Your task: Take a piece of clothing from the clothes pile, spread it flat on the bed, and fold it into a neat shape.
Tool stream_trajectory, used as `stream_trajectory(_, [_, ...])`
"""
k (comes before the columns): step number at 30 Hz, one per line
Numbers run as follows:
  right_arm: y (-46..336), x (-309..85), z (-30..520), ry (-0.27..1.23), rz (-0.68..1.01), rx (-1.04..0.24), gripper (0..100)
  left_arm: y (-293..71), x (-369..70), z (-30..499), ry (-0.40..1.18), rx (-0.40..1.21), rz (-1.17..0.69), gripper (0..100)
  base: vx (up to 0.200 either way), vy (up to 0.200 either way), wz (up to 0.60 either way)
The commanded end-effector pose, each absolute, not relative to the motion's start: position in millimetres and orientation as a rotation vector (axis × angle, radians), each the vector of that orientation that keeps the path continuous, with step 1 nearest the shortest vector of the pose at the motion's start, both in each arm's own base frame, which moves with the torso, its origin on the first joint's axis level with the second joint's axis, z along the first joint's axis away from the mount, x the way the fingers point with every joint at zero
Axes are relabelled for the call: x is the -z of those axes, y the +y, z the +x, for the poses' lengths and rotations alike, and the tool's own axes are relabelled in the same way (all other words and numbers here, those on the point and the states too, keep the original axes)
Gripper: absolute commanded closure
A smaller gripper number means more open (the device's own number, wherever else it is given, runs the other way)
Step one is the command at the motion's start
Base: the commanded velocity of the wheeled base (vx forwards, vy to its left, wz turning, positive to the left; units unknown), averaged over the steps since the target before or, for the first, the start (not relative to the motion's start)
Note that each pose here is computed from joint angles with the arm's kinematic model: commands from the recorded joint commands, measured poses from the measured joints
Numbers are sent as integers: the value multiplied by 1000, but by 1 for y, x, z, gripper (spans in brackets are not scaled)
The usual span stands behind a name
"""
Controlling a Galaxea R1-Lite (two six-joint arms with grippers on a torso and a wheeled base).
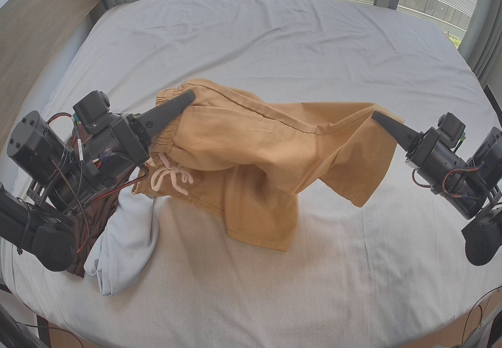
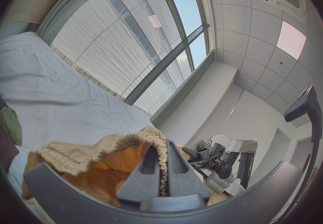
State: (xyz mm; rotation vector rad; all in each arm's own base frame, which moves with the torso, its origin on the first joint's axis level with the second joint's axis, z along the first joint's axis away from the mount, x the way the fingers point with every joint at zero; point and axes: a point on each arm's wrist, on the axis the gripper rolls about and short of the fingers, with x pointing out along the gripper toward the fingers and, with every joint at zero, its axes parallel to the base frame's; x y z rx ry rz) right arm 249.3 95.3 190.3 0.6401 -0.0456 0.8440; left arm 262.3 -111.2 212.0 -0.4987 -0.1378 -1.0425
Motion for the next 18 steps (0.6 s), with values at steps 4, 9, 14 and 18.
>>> stream_trajectory(4, [71,-201,247,-92,611,-832,100,-99,-192,278,-83,973,-502,100,0,0,0])
stream_trajectory(9, [55,-187,250,-31,599,-816,100,-96,-182,288,-54,947,-507,100,0,0,0])
stream_trajectory(14, [47,-164,264,55,612,-780,100,-97,-172,292,-23,937,-511,100,0,0,0])
stream_trajectory(18, [46,-147,268,127,623,-776,100,-98,-162,297,9,928,-514,100,0,0,0])
